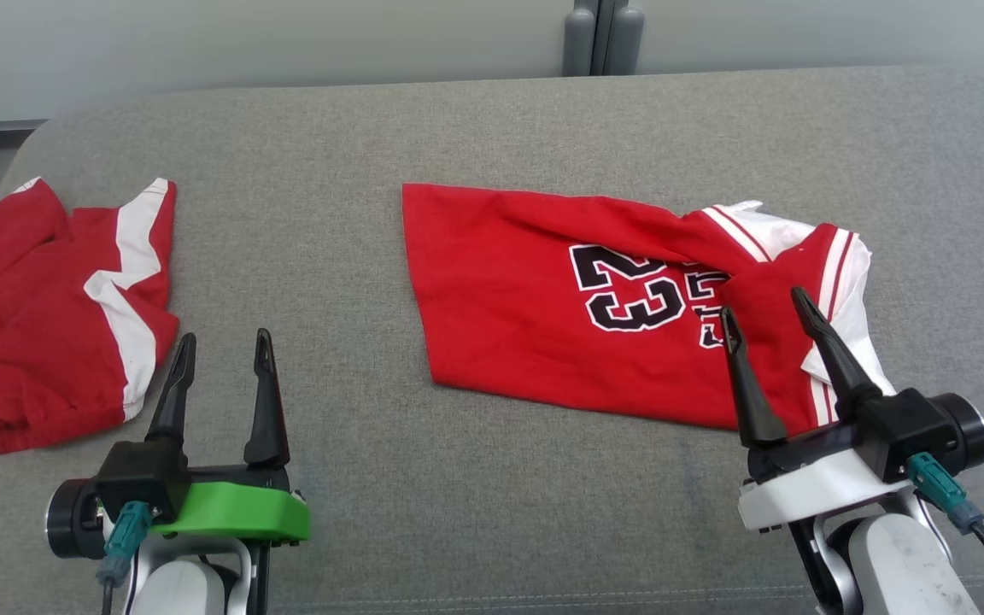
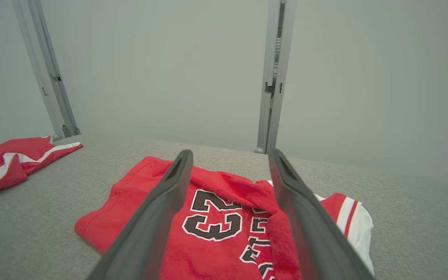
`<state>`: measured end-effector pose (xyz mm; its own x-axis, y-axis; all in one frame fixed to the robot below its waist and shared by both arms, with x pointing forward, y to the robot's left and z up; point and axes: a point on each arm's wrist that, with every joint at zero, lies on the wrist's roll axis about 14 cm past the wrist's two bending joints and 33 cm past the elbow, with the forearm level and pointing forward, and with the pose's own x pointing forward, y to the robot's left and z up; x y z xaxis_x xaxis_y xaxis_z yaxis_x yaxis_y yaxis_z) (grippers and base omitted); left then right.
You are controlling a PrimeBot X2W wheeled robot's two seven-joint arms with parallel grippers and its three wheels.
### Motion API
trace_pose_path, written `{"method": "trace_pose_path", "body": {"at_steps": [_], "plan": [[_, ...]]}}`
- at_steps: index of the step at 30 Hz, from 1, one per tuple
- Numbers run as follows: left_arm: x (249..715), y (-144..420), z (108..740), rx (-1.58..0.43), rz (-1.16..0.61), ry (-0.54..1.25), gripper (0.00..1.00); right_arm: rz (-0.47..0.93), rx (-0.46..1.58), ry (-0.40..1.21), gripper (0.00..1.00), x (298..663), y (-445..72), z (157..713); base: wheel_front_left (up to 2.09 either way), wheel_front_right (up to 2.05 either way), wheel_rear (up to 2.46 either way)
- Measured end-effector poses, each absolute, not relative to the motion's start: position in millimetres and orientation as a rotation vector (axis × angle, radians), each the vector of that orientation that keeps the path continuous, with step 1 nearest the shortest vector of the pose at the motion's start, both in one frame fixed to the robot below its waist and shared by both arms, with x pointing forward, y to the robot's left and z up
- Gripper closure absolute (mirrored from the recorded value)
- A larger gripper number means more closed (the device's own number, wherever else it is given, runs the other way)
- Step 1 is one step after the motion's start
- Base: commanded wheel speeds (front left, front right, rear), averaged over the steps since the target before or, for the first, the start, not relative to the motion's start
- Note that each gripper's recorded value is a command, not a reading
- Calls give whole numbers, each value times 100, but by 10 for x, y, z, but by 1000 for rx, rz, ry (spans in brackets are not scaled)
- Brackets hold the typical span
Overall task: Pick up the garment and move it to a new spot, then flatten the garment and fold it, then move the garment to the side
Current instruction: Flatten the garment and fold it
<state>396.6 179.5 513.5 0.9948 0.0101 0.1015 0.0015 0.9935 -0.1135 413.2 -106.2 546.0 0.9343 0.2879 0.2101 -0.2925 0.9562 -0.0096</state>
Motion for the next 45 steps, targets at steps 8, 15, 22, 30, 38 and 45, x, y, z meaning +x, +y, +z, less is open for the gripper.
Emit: {"method": "trace_pose_path", "body": {"at_steps": [8,15,22,30,38,45], "plan": [[3771,1893,5087,-92,45,-86,0,272,45,-160,0,4015,-1124,5342,0,0,0],[3741,1872,5084,-81,30,-84,0,267,54,-149,0,3990,-1127,5329,0,0,0],[3764,1729,5033,-68,-41,-64,0,263,65,-138,0,4006,-1137,5300,0,0,0],[3858,625,4595,52,-544,272,0,273,73,-126,0,4124,-1093,5247,0,0,0],[3815,303,4284,240,-861,509,0,217,93,-116,0,4210,-1283,5167,0,0,0],[3962,336,3997,421,-979,589,0,148,108,-83,0,4231,-1515,5007,0,0,0]]}}
